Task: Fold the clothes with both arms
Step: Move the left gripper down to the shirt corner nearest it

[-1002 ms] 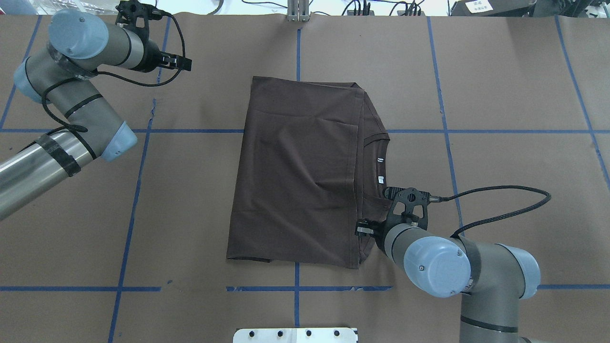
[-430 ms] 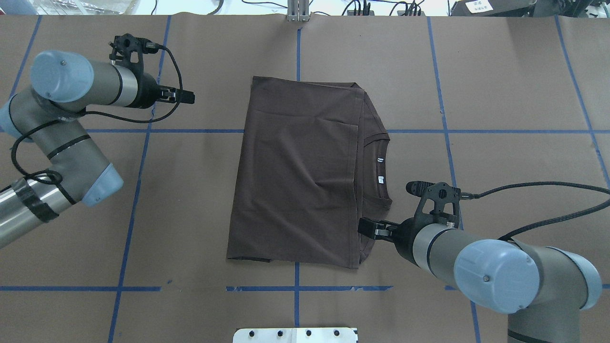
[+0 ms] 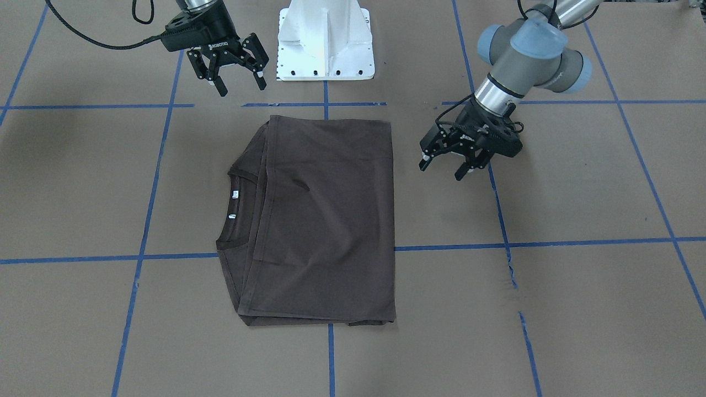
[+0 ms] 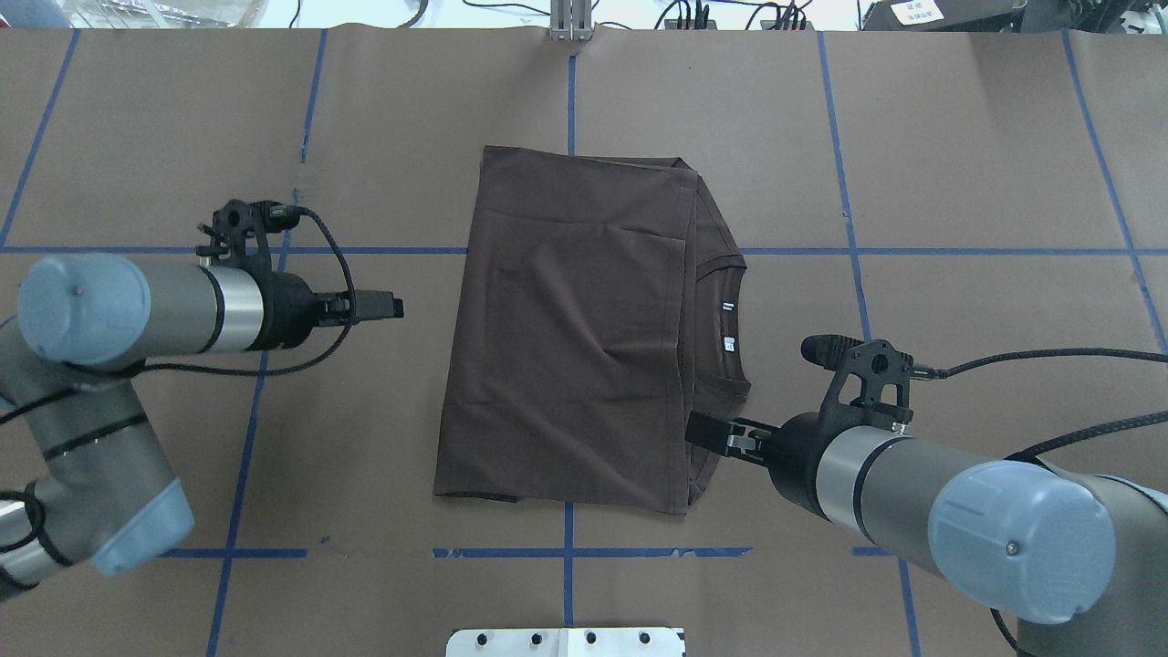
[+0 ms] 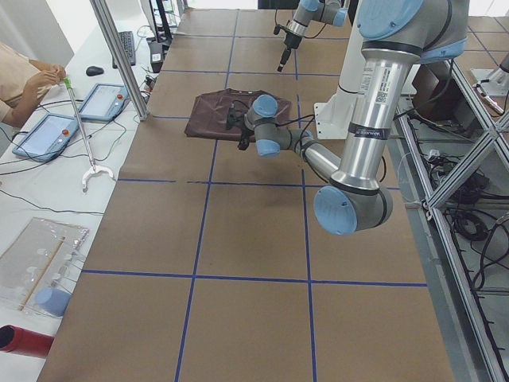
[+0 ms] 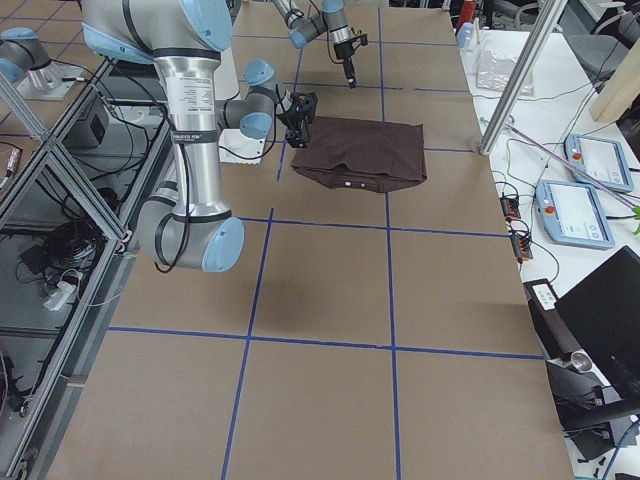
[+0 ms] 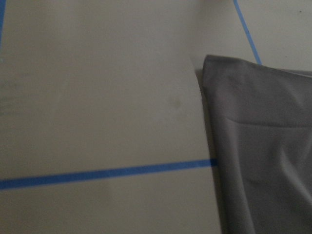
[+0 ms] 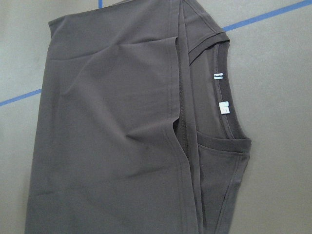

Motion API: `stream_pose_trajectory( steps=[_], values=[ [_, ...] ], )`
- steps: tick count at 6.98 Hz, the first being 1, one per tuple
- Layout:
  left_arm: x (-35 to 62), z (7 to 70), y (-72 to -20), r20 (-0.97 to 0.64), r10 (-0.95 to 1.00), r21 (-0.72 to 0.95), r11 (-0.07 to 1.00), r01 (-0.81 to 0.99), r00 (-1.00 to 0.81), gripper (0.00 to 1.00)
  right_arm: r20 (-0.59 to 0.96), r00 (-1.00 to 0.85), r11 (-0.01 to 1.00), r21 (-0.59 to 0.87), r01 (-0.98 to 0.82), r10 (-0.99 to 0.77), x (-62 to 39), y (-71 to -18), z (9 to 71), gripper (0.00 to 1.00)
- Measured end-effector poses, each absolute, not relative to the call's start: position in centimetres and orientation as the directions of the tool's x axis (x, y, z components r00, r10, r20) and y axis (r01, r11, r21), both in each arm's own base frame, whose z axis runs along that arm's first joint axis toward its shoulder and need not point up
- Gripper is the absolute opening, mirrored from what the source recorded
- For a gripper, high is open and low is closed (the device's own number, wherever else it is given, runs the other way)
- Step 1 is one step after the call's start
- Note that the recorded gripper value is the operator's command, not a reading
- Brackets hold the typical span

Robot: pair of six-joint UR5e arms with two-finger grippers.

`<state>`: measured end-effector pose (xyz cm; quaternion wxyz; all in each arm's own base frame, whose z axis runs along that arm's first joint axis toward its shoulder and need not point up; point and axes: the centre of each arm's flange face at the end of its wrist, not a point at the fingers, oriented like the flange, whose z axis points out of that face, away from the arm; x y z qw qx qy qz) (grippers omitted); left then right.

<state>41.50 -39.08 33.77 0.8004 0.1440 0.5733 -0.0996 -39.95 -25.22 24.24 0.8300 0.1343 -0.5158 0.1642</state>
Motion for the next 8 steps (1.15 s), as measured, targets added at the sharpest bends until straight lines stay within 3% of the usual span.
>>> stream_pose_trajectory(
  steps=[2,4,8],
  values=[
    [45.9,33.2,-31.0,-0.952,-0.201,-0.101,0.918,0.382,0.232,0.61,0.913,0.380,0.907,0.029,-0.420,0.147,-39.6,-25.1,23.7,1.00],
    [49.3,33.3,-25.9,-0.934,-0.302,-0.208,0.894,0.398,0.190,0.61,0.915,0.374,0.906,0.026,-0.423,0.148,-39.6,-25.1,23.7,1.00],
    [51.6,34.3,-24.5,-0.920,-0.330,-0.225,0.887,0.404,0.212,0.60,0.915,0.375,0.905,0.026,-0.425,0.150,-39.6,-25.2,23.8,1.00]
  ],
)
